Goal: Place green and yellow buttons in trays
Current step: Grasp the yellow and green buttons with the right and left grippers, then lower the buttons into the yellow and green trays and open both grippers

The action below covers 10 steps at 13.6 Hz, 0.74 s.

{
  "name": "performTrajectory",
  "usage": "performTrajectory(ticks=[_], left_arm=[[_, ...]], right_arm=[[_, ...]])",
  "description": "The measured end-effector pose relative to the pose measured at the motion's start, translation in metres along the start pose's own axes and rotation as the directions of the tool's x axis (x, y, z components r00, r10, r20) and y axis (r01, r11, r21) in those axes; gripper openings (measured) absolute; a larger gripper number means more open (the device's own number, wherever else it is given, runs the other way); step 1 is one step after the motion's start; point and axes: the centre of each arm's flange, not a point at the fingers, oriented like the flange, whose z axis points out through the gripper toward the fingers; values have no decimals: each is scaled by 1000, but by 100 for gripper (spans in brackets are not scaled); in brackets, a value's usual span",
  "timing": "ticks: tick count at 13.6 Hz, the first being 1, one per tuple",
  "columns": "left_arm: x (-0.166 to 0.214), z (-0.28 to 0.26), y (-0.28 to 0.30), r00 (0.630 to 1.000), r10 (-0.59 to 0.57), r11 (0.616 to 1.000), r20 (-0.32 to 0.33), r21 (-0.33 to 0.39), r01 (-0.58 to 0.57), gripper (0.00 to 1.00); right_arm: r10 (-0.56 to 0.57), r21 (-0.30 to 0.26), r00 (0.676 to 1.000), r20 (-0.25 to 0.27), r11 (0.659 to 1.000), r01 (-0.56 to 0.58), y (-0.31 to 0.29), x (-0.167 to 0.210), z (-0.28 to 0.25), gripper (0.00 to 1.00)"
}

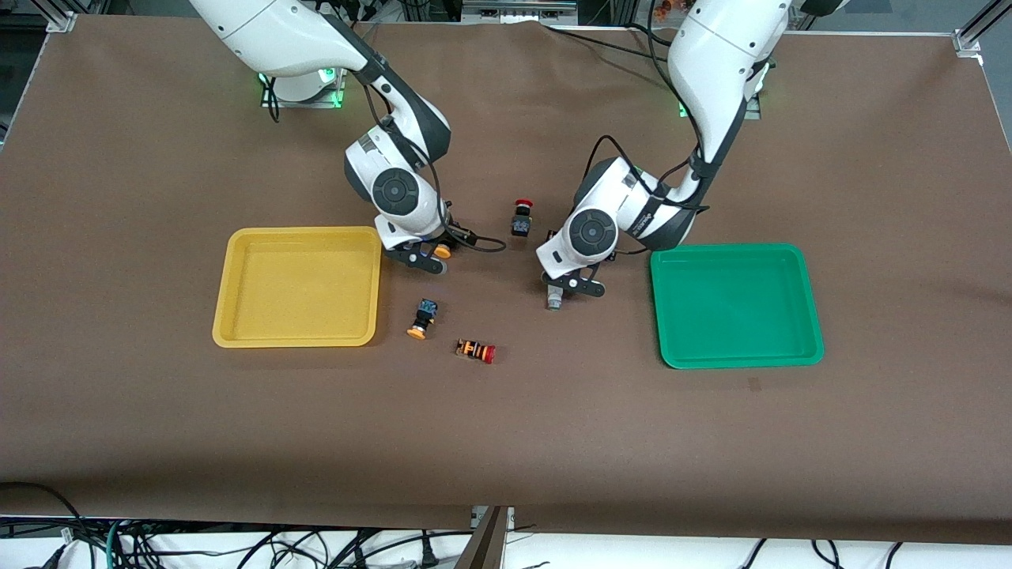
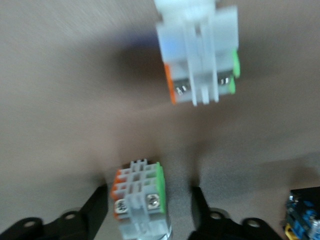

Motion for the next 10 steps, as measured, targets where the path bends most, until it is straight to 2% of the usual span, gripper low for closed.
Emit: performTrajectory(ticks=[3,4,5,7,10], left_arm=[[-1,-13,-1,1000,-1,1000,-1,3,1,39],[-2,-20,-7,1000,-8,1000,11,9,8,34],[-2,-34,-16,1000,-18,1000,24,15,17,34],[-2,-78,-61,999,-27,1000,43,5,26,34],[6,-117,-181,999,-16,1000,32,12,15,34]], right_arm=[[-6,-8,1000,7,1000,6,0,-5,9,61],[-6,-8,1000,8,1000,6,0,-5,9,49],[-6,-8,1000,7,1000,6,0,-5,8,41],[-11,-2,1000,-2,1000,11,0,-2,0,41],[-70,-29,998,-6,997,70,22,26,-46,41]])
